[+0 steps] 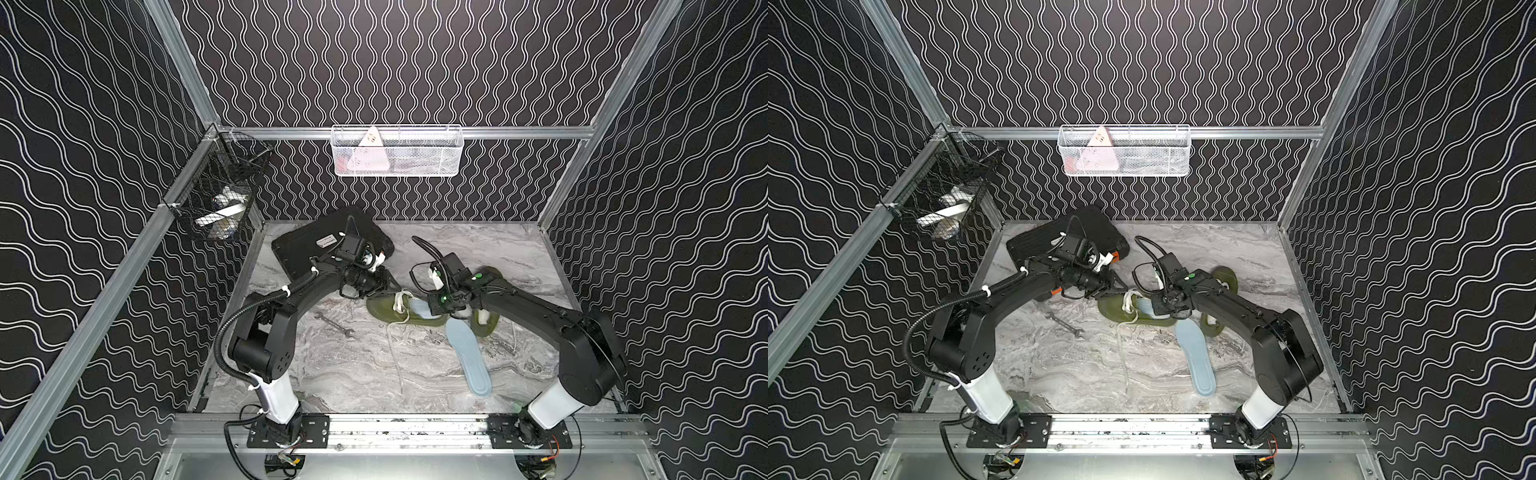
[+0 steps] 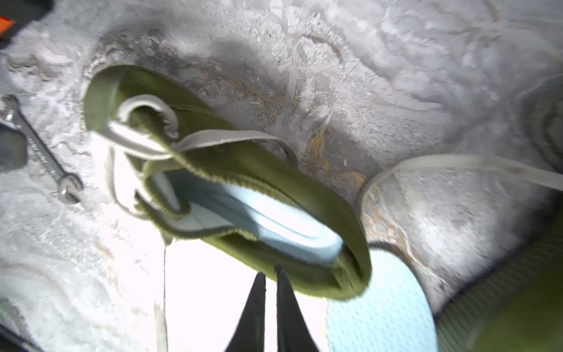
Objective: Insert the insole into the shoe
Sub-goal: Place the shoe at the center of the board, then pick up the shoe at the center of the board.
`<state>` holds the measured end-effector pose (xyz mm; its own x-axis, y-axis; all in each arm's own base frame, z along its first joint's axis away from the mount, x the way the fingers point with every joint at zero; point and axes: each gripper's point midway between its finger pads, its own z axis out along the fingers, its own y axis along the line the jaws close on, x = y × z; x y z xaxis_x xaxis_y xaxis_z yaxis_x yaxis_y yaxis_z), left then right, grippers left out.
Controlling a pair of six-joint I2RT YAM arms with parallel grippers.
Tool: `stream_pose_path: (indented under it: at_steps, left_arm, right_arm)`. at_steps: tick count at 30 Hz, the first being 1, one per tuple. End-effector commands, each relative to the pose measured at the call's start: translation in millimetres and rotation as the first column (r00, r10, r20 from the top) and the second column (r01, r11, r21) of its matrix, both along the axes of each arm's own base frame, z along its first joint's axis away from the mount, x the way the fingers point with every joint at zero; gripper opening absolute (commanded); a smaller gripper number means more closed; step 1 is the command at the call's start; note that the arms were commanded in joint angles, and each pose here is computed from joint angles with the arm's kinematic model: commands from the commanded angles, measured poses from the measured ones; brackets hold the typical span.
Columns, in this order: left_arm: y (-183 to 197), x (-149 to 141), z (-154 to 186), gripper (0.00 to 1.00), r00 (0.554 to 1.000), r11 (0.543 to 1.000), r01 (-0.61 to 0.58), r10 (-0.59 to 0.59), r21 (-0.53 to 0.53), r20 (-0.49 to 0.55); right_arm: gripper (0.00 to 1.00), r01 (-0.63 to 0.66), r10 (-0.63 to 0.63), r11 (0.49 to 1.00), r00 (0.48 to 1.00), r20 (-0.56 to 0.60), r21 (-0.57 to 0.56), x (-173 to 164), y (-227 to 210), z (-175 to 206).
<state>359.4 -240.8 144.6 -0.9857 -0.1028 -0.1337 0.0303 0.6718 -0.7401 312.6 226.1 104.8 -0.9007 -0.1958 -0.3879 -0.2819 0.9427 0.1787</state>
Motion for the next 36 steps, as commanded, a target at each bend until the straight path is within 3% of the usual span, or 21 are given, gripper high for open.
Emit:
stream_pose_path:
  at_steps: [1, 4, 6, 9, 11, 17, 20, 25, 28, 32, 36]
  left_arm:
    - [20, -14, -5, 0.46, 0.991, 0.975, 0.074, -0.094, 0.208, 0.092]
    - [12, -20, 7, 0.47, 0.938, 0.918, 0.18, -0.269, 0.353, 0.22]
    - [1, -25, 14, 0.47, 0.853, 0.844, 0.264, -0.43, 0.467, 0.296]
    - [-17, -34, 22, 0.47, 0.706, 0.742, 0.384, -0.619, 0.549, 0.344]
    - [-30, -41, 28, 0.47, 0.573, 0.679, 0.469, -0.72, 0.564, 0.391]
    - [-57, -61, 33, 0.46, 0.232, 0.526, 0.614, -0.833, 0.589, 0.503]
    - [-67, -60, 24, 0.46, 0.174, 0.489, 0.643, -0.843, 0.589, 0.509]
    - [-74, -64, -11, 0.45, 0.05, 0.313, 0.675, -0.923, 0.668, 0.382]
    - [-77, -58, -25, 0.46, 0.005, 0.269, 0.654, -0.936, 0.707, 0.352]
    - [-77, -48, -40, 0.49, -0.044, 0.205, 0.605, -0.957, 0.77, 0.288]
    - [-76, -42, -52, 0.49, -0.05, 0.149, 0.613, -0.973, 0.776, 0.226]
  right_arm:
    - [0.13, 0.016, -0.017, 0.999, 1.0, -0.02, -0.035, -9, -11, 2]
    - [0.14, 0.037, -0.037, 0.998, 0.999, -0.004, -0.041, -12, -19, 6]
    - [0.15, 0.054, -0.054, 0.998, 0.999, 0.007, -0.042, -13, -27, 9]
    - [0.16, 0.088, -0.087, 0.995, 0.996, 0.015, -0.039, -15, -42, 13]
    - [0.17, 0.117, -0.117, 0.993, 0.993, 0.017, -0.012, -13, -51, 18]
    - [0.2, 0.199, -0.2, 0.98, 0.98, 0.023, 0.024, -5, -78, 26]
    - [0.2, 0.221, -0.222, 0.974, 0.975, 0.017, 0.041, -2, -87, 26]
    - [0.21, 0.226, -0.226, 0.973, 0.974, 0.002, 0.038, -1, -93, 23]
    - [0.21, 0.226, -0.226, 0.974, 0.974, -0.003, 0.031, -1, -97, 21]
    - [0.21, 0.227, -0.227, 0.974, 0.974, -0.013, 0.016, -2, -103, 17]
    - [0.21, 0.225, -0.225, 0.974, 0.974, -0.024, 0.014, -4, -107, 14]
